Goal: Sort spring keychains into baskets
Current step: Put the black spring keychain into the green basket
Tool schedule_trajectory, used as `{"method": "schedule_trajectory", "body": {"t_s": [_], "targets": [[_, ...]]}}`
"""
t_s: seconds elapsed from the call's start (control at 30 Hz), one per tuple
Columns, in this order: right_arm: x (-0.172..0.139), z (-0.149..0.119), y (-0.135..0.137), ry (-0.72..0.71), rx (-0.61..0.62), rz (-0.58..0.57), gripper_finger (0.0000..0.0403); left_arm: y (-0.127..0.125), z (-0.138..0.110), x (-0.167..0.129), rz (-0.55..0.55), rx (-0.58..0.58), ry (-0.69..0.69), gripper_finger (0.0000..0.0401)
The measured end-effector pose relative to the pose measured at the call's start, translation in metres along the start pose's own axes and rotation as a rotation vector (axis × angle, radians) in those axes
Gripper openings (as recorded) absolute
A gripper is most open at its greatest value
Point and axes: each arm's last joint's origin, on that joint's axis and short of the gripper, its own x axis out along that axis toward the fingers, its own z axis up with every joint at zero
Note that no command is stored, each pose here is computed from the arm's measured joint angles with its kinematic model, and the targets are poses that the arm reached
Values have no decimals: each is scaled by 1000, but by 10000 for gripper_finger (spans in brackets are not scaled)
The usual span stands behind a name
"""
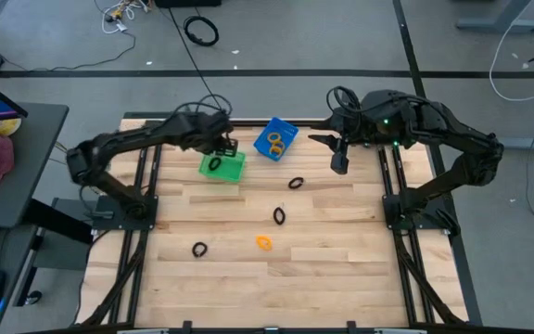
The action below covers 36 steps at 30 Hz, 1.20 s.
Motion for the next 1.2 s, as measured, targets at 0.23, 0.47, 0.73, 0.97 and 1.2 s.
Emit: {"method": "schedule_trajectory", "body": {"t_s": [0.23,0.47,0.73,0.97,1.2], "targets": [[1,-1,-6,5,-8,-17,104,0,-6,-74,-243,47,-273,90],[2,-2,-12,8,-29,-22,104,-7,-5,-149,-585,262,-705,57],[3,-3,-18,8,-15,-8,104,-8,-12,-183,-753,504,-908,5],[3,-4,-18,16,-14,-9,104,-12,-12,-188,-889,578,-930,2],[3,-4,-18,17,-12,-9,104,-5,-16,-194,-965,628,-907,1]]}}
